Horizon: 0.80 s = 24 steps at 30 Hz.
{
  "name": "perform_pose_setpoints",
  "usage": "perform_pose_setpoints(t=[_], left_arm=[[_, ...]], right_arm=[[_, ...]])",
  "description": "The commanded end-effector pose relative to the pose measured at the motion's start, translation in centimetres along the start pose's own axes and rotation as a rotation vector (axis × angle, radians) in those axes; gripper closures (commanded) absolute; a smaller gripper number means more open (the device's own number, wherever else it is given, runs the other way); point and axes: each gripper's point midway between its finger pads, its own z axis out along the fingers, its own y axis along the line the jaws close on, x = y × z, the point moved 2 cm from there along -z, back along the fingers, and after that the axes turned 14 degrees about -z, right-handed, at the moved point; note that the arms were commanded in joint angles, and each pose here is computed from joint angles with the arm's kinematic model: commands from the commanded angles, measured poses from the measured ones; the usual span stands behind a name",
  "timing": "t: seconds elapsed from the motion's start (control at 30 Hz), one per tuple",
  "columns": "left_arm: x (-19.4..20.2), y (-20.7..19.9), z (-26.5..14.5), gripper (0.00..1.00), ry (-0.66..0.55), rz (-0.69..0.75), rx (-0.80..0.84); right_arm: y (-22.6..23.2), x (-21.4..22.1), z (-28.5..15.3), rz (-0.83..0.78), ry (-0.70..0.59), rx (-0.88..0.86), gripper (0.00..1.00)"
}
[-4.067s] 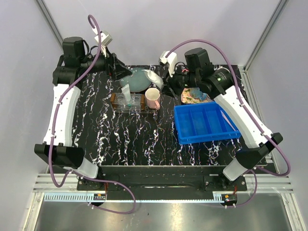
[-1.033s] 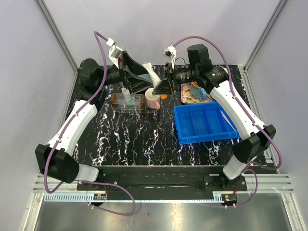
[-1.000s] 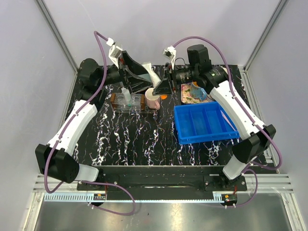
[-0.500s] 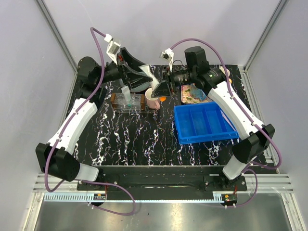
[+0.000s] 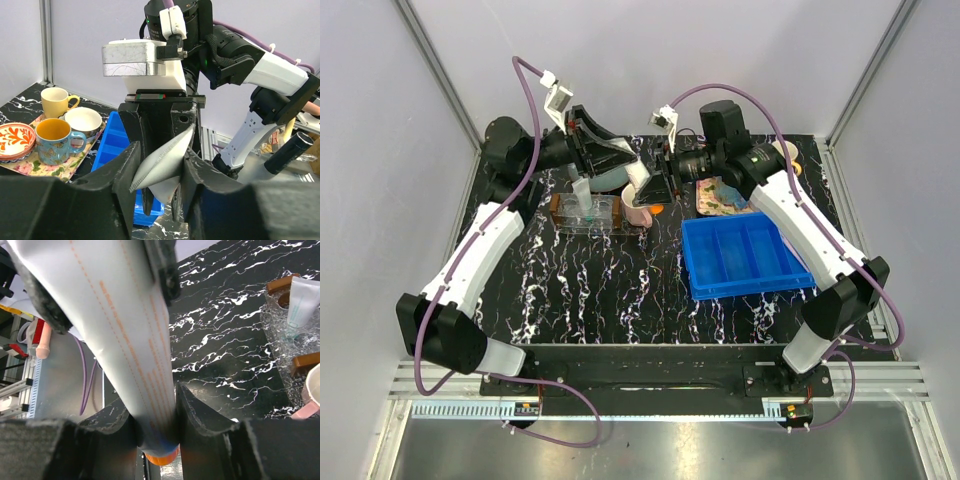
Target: Prepare toiletry sets of a toothbrush and toothpaste on the tray
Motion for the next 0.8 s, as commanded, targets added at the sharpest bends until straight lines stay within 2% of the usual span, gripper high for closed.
perform_pose_setpoints(t=[0.0, 0.07, 0.17, 0.27, 0.4, 0.43, 0.53, 0.67, 0.7, 0.73, 0.77], left_arm=[[-1.3, -1.3, 0.2, 0.69, -0.014, 0.076, 0.013], [-1.1, -1.1, 0.1, 0.76, -0.008, 0.087, 0.005], [-0.9, -1.0, 0.1, 0.8, -0.003, 0.092, -0.001], [-0.9, -0.9, 0.1, 0.85, 0.0, 0.097, -0.009], [-1.0, -0.6, 0.0, 1.0, 0.003, 0.105, -0.047], [-1.1, -0.3, 0.0, 1.0, 0.004, 0.127, -0.058], [-0.9, 0.1, -0.2, 1.0, 0.004, 0.133, -0.097], [-0.8, -0.3, -0.1, 1.0, 0.006, 0.118, -0.081], [-0.7, -0.5, -0.1, 0.94, 0.009, 0.129, -0.055], [-0.6, -0.9, 0.0, 0.83, 0.012, 0.111, -0.037], [-0.6, -1.1, 0.0, 0.57, 0.015, 0.108, -0.023]], right_arm=[[0.0, -1.1, -0.1, -0.078, -0.024, 0.031, 0.94], [-0.1, -1.2, -0.2, -0.088, -0.024, 0.044, 0.93], [-0.2, -1.2, -0.3, -0.09, -0.019, 0.065, 0.89], [-0.4, -1.1, -0.4, -0.092, -0.016, 0.077, 0.82], [-0.5, -1.1, -0.5, -0.098, -0.011, 0.097, 0.71], [-0.5, -1.0, -0.6, -0.1, -0.01, 0.096, 0.65], [-0.3, -1.1, -0.7, -0.107, -0.011, 0.097, 0.62], [-0.1, -1.1, -0.6, -0.095, -0.011, 0.073, 0.96], [0.2, -1.3, -0.6, -0.094, -0.014, 0.056, 0.98], [0.4, -1.4, -0.5, -0.093, -0.018, 0.04, 1.0], [0.7, -1.4, -0.5, -0.09, -0.022, 0.022, 1.0]])
